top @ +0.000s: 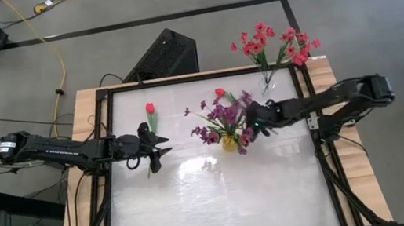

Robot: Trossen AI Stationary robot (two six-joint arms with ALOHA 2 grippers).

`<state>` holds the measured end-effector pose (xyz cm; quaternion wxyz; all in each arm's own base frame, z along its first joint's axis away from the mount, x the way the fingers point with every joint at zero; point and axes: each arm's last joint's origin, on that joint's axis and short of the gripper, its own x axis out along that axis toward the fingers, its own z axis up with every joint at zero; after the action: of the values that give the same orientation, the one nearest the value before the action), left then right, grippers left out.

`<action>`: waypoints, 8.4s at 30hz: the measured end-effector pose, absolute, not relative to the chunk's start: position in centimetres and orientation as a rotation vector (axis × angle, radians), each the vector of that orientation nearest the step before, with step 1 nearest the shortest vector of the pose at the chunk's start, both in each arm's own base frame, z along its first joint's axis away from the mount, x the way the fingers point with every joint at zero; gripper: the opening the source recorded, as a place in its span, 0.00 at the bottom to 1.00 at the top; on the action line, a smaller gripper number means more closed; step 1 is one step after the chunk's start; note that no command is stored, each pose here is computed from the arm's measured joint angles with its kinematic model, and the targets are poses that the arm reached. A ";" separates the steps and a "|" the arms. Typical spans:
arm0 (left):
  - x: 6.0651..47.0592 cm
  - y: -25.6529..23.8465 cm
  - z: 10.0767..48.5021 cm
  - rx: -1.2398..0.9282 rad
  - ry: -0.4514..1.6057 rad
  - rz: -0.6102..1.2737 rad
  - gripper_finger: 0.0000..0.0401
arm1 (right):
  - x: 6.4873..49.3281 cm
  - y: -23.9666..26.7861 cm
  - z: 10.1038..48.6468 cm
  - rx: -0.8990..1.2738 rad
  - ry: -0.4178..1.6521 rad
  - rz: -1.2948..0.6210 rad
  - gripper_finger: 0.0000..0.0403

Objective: Sort flowers into vase by color
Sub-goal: Put the right pink tulip into the transparent vase, then put the pink tulip into the transparent vase

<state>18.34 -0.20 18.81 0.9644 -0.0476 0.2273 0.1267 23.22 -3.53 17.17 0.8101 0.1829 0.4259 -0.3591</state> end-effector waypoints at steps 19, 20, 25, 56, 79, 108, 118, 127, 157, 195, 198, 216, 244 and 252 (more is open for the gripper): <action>18.3 -0.2 18.7 -0.109 0.469 0.256 0.40 | 25.2 -10.9 12.8 0.386 1.049 -0.771 0.52; 18.3 -0.2 18.7 -0.108 0.469 0.256 0.40 | 25.1 -10.9 12.8 0.393 1.053 -0.766 0.50; 18.3 -0.2 18.7 -0.104 0.471 0.256 0.40 | 24.6 -10.7 13.2 0.427 1.072 -0.772 0.25; 18.3 -0.2 18.8 -0.092 0.466 0.258 0.40 | 19.0 -1.7 27.3 -0.060 0.189 -1.301 0.05; 18.2 -0.2 18.5 -0.095 0.491 0.264 0.40 | 15.0 -7.4 22.1 -0.269 -0.294 -1.126 0.04; 18.3 0.4 18.8 -0.123 0.453 0.298 0.40 | 15.6 -10.6 19.1 -0.319 -0.190 -1.179 0.04; 18.3 1.2 18.8 -0.133 0.452 0.332 0.40 | 15.1 -10.4 19.9 -0.345 -0.202 -1.237 0.04; 18.3 1.3 18.8 -0.122 0.454 0.333 0.40 | 14.2 -10.0 18.5 -0.312 -0.140 -1.283 0.04; 18.3 1.8 18.8 -0.164 0.449 0.348 0.40 | 14.3 -7.3 17.3 -0.331 0.079 -1.450 0.53; 18.7 4.9 13.3 -0.645 0.906 0.787 0.40 | 17.6 1.5 22.2 -0.192 0.149 -1.314 0.61; 18.8 5.2 12.6 -0.653 0.937 0.823 0.40 | 17.5 2.5 22.2 -0.161 0.117 -1.258 0.61; 20.6 5.9 14.0 -0.508 0.936 0.765 0.00 | 13.9 10.9 22.2 0.025 -0.010 -0.740 0.61; 27.2 7.6 43.9 0.081 -0.039 0.102 0.00 | 16.2 7.9 39.8 -0.208 -0.294 -0.615 0.61; 33.5 8.9 46.5 0.069 0.038 -0.092 0.00 | 18.8 3.4 42.8 -0.132 -0.209 -0.345 0.61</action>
<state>33.47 8.93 46.47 0.9982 0.0346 0.0191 -0.0460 18.79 3.39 42.80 0.9776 -0.0656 -0.1039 -0.1710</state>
